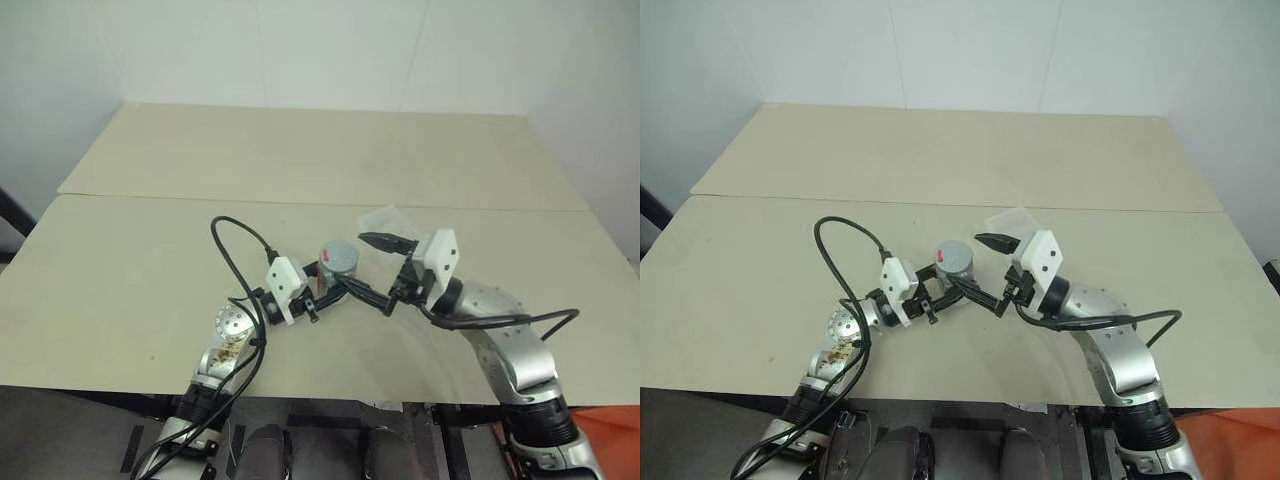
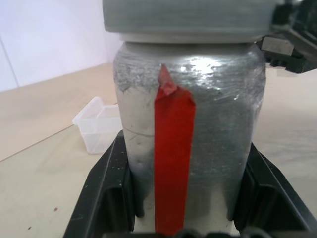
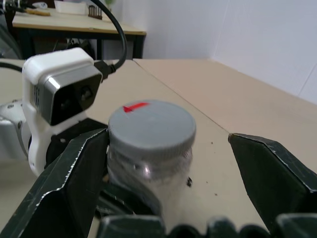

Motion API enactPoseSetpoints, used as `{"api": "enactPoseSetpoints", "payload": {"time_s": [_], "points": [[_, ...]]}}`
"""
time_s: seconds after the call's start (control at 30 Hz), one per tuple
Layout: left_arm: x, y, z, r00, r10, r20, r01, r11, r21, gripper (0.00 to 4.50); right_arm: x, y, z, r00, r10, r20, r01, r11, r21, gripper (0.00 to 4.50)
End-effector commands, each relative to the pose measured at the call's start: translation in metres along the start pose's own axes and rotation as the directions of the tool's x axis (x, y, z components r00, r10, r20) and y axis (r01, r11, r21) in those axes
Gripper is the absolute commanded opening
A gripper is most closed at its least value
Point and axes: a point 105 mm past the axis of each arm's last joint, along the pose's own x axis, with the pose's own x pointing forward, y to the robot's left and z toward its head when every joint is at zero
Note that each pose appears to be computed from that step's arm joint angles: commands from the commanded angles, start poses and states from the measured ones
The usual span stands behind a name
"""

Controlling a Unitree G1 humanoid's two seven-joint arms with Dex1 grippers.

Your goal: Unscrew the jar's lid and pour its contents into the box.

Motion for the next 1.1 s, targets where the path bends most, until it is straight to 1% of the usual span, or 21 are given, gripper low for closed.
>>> {"api": "enactPoseSetpoints", "payload": {"time_s": [0.03,0.2,0.47,0.57,0.67,0.83,1.0,1.1], "points": [[0.002,-0.004,0.017,0.997,-0.023,0.067,0.020,0.999,0.044,2.00,-0.013,-0.014,0.010,0.998,-0.052,0.019,0.053,0.996,-0.072,4.43],[0.002,-0.004,0.016,0.997,-0.027,0.070,0.024,0.999,0.045,2.00,-0.019,-0.022,0.009,0.997,-0.074,0.006,0.074,0.993,-0.092,4.43],[0.005,-0.004,0.015,0.997,-0.032,0.070,0.029,0.999,0.045,2.00,-0.032,-0.027,0.012,0.997,-0.069,-0.024,0.065,0.990,-0.128,4.43],[0.007,-0.003,0.016,0.997,-0.030,0.071,0.027,0.999,0.045,2.00,-0.038,-0.025,0.015,0.999,-0.023,-0.024,0.021,0.997,-0.071,4.43],[0.009,-0.004,0.016,0.997,-0.038,0.071,0.035,0.998,0.049,2.00,-0.039,-0.011,0.020,0.998,0.064,-0.004,-0.064,0.997,-0.037,4.43],[0.011,-0.004,0.019,0.996,-0.043,0.080,0.039,0.998,0.051,2.00,-0.030,0.000,0.022,0.995,0.103,0.010,-0.102,0.994,-0.037,4.43],[0.013,-0.008,0.019,0.995,-0.061,0.082,0.056,0.997,0.055,2.00,-0.010,0.005,0.024,0.990,0.139,0.039,-0.138,0.990,-0.032,4.43],[0.013,-0.009,0.018,0.995,-0.067,0.078,0.063,0.996,0.058,2.00,0.002,0.007,0.022,0.986,0.165,0.033,-0.165,0.986,-0.019,4.43]]}}
